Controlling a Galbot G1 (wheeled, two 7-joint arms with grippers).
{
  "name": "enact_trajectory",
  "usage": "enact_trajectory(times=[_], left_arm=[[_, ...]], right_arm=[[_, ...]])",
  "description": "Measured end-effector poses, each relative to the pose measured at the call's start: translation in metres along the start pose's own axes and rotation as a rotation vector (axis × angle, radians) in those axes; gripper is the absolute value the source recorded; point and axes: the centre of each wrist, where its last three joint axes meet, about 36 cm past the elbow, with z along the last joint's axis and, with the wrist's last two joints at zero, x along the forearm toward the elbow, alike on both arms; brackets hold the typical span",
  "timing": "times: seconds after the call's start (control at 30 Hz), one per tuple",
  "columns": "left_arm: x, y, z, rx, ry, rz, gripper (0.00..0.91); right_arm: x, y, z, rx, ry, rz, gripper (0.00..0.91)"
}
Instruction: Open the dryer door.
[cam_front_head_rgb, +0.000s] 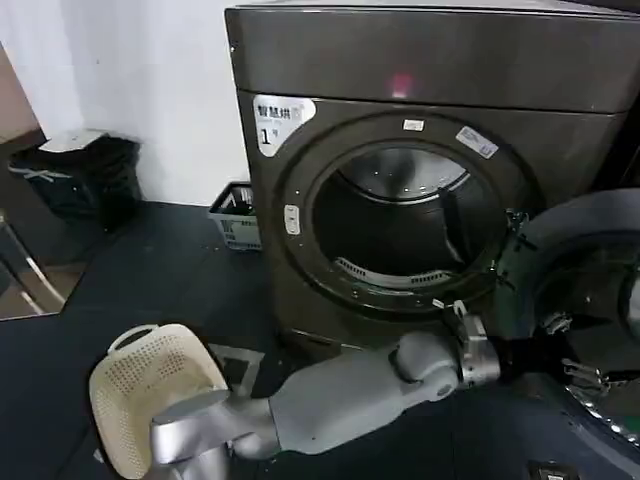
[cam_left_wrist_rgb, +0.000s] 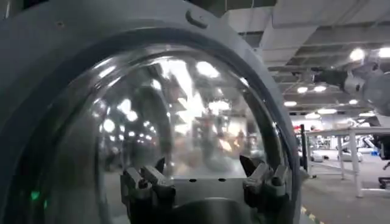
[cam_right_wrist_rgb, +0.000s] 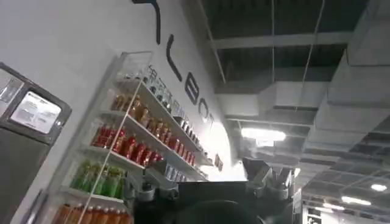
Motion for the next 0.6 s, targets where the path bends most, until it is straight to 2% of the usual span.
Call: enact_trajectory(times=[0.17,0.3,0.4,0.6], left_arm=[[0.000,-0.008,-0.005,-0.034,-0.062,-0.002,0.907],[0.029,-0.005,-0.002,-0.059,-0.097,-0.094,0.907],[0.051,-0.001,-0.007,-0.112,-0.122,-0.128,0.907],[0.102,0.012,-0.025,-0.213,-0.093,-0.191,0.907]], right_arm=[[-0.001,0.000,-0.001,0.007,-0.006,-0.003,0.907],[-0.002,0.001,-0.004,0.009,-0.013,-0.009,0.907],[-0.003,0.002,-0.006,0.011,-0.020,-0.011,0.907],[-0.003,-0.001,-0.011,0.035,-0.032,0.002,0.907]])
